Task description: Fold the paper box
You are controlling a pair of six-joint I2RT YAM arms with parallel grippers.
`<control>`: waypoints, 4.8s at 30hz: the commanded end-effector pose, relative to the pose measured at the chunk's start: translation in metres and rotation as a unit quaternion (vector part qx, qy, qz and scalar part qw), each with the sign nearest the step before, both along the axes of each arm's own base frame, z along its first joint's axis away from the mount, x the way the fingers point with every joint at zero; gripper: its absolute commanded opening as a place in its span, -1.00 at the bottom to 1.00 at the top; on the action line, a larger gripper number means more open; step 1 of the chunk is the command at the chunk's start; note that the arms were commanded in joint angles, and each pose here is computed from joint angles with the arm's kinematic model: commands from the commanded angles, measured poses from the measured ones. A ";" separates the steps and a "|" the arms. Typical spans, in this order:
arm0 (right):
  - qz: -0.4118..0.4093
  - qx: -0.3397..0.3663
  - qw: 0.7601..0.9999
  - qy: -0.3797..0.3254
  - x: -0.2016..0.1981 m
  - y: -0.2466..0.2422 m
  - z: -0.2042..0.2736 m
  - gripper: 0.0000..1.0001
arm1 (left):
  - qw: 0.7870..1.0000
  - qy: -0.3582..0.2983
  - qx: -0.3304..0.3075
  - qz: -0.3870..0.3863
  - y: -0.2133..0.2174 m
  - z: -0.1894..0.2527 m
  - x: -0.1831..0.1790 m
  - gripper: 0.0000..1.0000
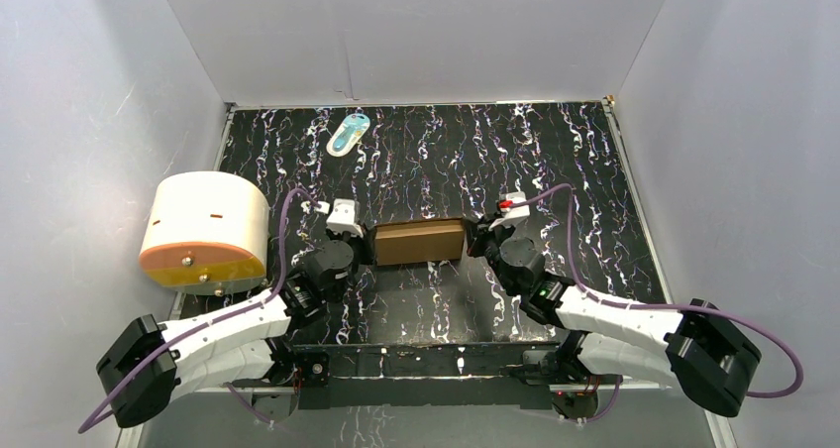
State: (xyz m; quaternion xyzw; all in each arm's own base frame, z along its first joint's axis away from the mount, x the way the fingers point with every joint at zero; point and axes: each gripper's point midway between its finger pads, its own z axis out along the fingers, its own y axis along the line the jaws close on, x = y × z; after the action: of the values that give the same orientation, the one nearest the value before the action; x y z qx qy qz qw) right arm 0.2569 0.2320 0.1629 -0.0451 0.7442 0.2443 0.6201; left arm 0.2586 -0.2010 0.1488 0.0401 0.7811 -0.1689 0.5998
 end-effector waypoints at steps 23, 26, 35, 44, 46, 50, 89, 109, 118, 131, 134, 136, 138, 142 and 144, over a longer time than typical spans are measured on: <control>0.061 -0.029 0.998 0.000 -0.020 0.009 0.033 -0.21 | 0.995 0.025 -0.092 -0.037 0.001 0.021 -0.041 0.32; 0.063 -0.025 0.998 0.002 -0.018 0.015 0.049 -0.06 | 0.993 0.030 -0.104 -0.039 0.000 0.030 -0.043 0.48; 0.001 -0.026 0.999 0.031 0.009 0.018 0.069 0.37 | 0.985 0.032 -0.166 0.025 0.019 0.065 -0.038 0.84; -0.019 -0.016 0.996 0.091 0.023 0.017 0.038 0.31 | 0.972 0.099 -0.210 0.043 0.024 0.045 -0.014 0.83; -0.018 -0.016 0.995 0.097 0.024 0.016 0.033 0.30 | 0.964 0.118 -0.237 0.031 0.024 0.041 -0.007 0.80; -0.010 -0.014 0.994 0.106 0.021 0.017 0.027 0.28 | 0.954 0.146 -0.261 0.011 0.017 0.033 -0.003 0.79; 0.024 0.009 0.988 0.155 -0.005 0.015 -0.055 0.04 | 0.898 0.193 -0.394 -0.027 0.007 0.024 -0.011 0.65; 0.053 0.019 0.986 0.156 -0.007 0.025 -0.053 0.07 | 0.886 0.244 -0.395 0.011 0.027 -0.047 -0.023 -0.10; 0.123 0.032 0.984 0.122 -0.006 0.030 0.002 0.20 | 0.888 0.264 -0.373 0.038 0.035 -0.074 -0.025 -0.35; 0.211 0.075 0.962 0.155 -0.009 0.025 0.017 0.16 | 0.896 0.261 -0.356 0.036 0.036 -0.070 -0.022 -0.53; 0.210 0.076 0.961 0.161 -0.010 0.019 0.005 0.09 | 0.896 0.261 -0.357 0.034 0.035 -0.069 -0.022 -0.53; 0.211 0.077 0.960 0.168 -0.010 0.015 -0.008 0.02 | 0.896 0.262 -0.358 0.033 0.035 -0.069 -0.021 -0.53; 0.212 0.077 0.958 0.179 -0.012 0.011 -0.022 -0.04 | 0.895 0.261 -0.359 0.031 0.034 -0.067 -0.021 -0.53; 0.219 0.074 0.952 0.198 -0.019 0.006 -0.051 -0.21 | 0.896 0.260 -0.358 0.032 0.034 -0.066 -0.020 -0.53; 0.221 0.066 0.951 0.206 -0.024 0.002 -0.066 -0.27 | 0.897 0.260 -0.357 0.032 0.034 -0.066 -0.020 -0.53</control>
State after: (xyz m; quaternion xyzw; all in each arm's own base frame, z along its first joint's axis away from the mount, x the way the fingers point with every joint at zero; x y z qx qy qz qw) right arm 0.2477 0.2429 0.1401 -0.1073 0.7749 0.4524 0.4282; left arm 0.2491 -0.1770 0.1245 -0.2314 0.7520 -0.4774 0.3912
